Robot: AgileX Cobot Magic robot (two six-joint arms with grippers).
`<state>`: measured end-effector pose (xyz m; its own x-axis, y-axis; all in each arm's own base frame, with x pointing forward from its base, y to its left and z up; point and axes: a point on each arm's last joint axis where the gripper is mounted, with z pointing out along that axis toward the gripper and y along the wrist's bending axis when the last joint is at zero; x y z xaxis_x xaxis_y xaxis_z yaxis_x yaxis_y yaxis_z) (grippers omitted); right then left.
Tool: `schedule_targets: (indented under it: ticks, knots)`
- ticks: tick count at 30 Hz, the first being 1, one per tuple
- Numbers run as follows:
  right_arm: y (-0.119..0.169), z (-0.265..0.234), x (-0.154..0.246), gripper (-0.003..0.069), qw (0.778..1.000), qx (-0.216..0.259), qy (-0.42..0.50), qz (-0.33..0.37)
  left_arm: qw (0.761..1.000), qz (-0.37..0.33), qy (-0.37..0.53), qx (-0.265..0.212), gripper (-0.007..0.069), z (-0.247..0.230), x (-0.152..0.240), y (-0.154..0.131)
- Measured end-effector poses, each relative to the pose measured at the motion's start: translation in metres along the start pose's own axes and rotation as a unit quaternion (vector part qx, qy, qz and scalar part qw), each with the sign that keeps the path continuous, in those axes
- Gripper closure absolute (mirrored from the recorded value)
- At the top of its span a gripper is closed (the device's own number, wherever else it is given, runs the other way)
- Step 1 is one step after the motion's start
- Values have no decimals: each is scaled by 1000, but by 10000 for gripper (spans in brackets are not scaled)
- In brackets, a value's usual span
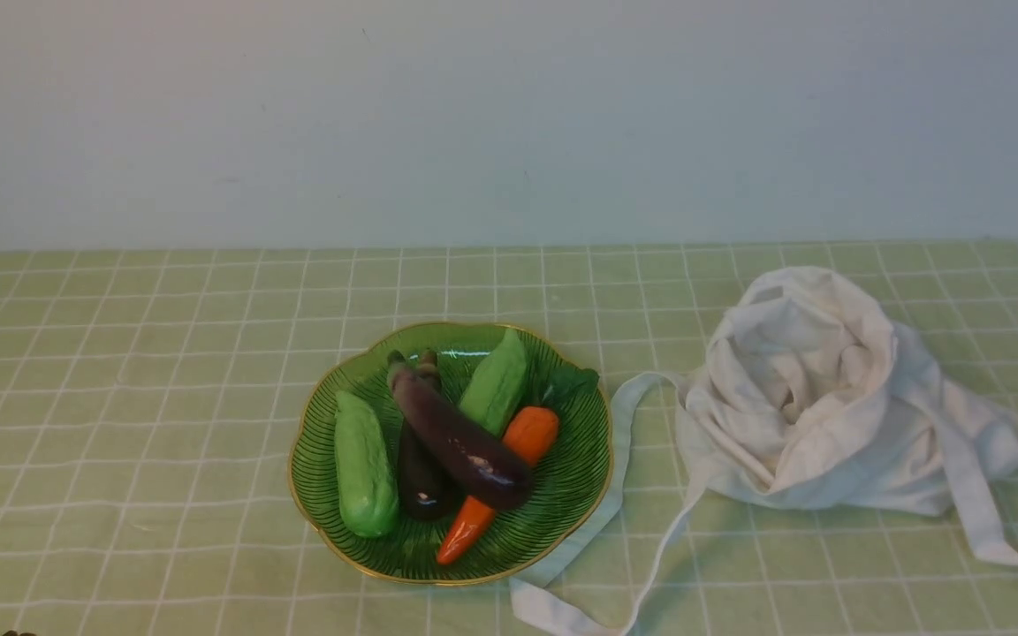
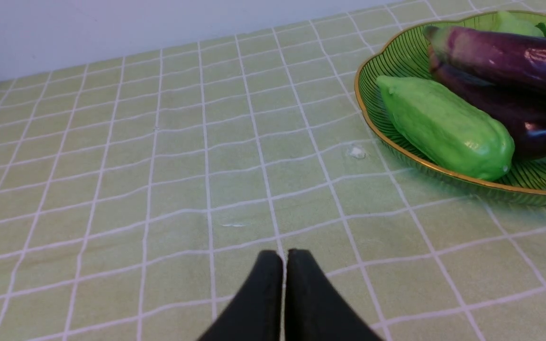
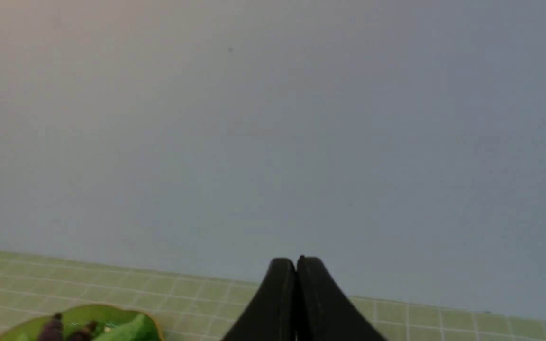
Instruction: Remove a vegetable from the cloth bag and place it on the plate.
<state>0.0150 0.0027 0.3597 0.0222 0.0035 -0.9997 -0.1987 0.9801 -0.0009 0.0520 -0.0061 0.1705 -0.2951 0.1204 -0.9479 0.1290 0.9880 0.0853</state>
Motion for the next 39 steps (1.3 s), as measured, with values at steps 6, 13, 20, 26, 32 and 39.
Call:
schedule_targets:
  ticks: [6, 13, 20, 26, 32, 39]
  knots:
    - [-1, 12, 21, 673, 1000, 8, 22, -18, 1000, 0, 0, 0, 630, 0, 0, 0]
    - [-1, 23, 47, 673, 999, 7, 45, -21, 1000, 0, 0, 0, 630, 0, 0, 0]
    - [-5, 29, 100, 673, 997, 49, 52, -20, 1000, 0, 0, 0, 630, 0, 0, 0]
    - [-12, 33, 152, 673, 990, 117, 73, -16, 1000, 0, 0, 0, 630, 0, 0, 0]
    - [-16, 33, 179, 673, 984, 144, 109, -10, 1000, 0, 0, 0, 630, 0, 0, 0]
    - [-16, 33, 179, 673, 983, 145, 110, -6, 1000, 0, 0, 0, 630, 0, 0, 0]
